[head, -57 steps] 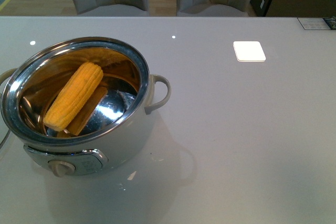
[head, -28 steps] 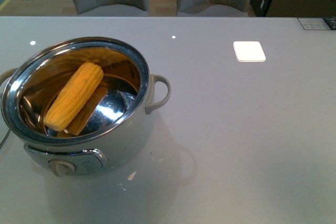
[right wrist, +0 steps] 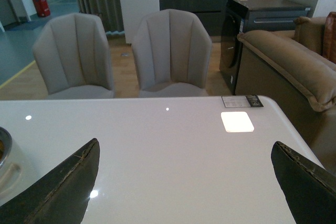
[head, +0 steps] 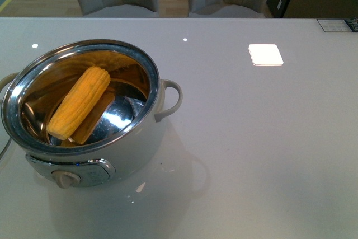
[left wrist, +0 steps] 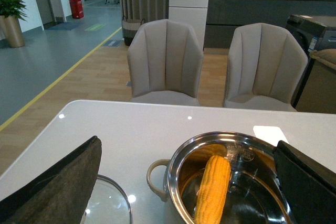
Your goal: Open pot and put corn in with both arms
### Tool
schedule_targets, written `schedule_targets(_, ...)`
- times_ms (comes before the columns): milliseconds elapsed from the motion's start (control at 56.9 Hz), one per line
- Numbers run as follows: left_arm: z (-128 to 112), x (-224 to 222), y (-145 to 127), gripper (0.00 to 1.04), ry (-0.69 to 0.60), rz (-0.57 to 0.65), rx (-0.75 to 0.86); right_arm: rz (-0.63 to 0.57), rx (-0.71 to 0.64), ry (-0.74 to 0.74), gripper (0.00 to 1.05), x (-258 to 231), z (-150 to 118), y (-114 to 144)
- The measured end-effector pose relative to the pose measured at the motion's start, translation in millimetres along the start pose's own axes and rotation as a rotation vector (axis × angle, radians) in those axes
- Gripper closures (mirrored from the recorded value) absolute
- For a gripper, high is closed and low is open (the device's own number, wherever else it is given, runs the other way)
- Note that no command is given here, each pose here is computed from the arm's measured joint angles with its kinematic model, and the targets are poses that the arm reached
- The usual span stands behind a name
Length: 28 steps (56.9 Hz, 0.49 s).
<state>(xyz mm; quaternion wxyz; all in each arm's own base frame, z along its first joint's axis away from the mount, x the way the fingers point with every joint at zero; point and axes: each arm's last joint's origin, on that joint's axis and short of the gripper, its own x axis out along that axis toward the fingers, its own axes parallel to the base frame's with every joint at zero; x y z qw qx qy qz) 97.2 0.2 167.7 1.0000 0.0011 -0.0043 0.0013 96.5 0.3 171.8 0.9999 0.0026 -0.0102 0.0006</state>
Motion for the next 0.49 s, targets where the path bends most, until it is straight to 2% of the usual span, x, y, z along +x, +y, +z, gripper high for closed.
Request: schedule_targets(492, 0.0, 0.0, 0.0, 0.07, 0.0, 0.0, 0.0, 0.0, 0.0, 0.0, 0.09, 0.0, 0.0, 0.0)
